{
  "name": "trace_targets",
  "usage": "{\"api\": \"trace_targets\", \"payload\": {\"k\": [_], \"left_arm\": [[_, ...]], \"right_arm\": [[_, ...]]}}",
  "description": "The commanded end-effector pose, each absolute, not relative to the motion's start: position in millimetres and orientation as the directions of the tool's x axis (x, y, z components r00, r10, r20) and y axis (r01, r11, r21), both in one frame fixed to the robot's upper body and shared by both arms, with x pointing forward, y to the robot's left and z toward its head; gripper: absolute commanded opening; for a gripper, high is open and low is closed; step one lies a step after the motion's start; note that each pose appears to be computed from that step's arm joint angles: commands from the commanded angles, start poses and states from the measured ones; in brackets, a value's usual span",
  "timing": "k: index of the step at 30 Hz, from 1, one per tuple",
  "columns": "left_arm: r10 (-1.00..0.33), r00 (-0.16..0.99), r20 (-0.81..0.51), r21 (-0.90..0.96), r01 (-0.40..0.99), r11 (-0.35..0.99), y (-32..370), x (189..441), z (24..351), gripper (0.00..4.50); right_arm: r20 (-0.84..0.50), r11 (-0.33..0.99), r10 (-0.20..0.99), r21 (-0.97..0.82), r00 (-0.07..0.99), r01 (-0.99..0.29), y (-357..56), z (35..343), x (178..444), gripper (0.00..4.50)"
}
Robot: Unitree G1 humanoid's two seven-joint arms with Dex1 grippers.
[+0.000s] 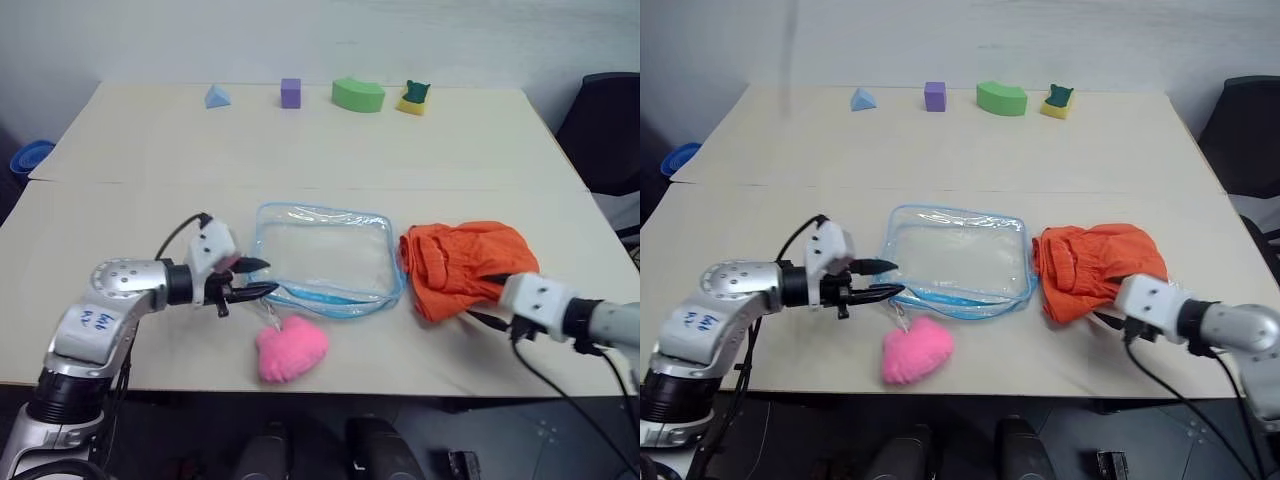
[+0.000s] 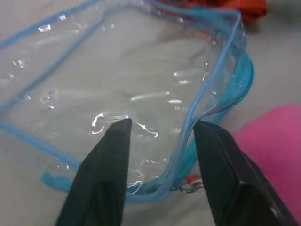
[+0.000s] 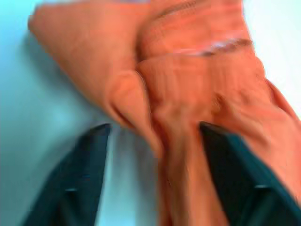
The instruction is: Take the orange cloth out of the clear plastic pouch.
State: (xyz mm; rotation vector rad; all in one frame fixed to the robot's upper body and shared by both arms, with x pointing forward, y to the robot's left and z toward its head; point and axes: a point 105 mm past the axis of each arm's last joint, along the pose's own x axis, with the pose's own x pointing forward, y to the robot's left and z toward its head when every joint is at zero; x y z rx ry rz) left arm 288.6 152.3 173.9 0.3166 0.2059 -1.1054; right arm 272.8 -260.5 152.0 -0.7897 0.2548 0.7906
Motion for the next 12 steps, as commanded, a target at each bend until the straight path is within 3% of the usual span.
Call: {"api": "trace_targets", "payload": {"k": [1,6,12], "left_arm": [[-0.878,0.389,-0.278,0.132,0.921,0.366,171,267,201,3.37],[-0.807,0.438,-0.396,0.158,0.898,0.410,240,251,212,3.39],[-0.713,0.535,-0.453,0.213,0.842,0.496,288,255,215,3.39]], "right_arm": [[-0.468,0.525,0.576,-0.417,0.671,-0.742,-277,189,256,4.45],[-0.493,0.673,0.566,-0.186,0.660,-0.716,-322,214,227,4.48],[-0.476,0.746,0.539,-0.114,0.695,-0.656,-338,216,219,4.48]]}}
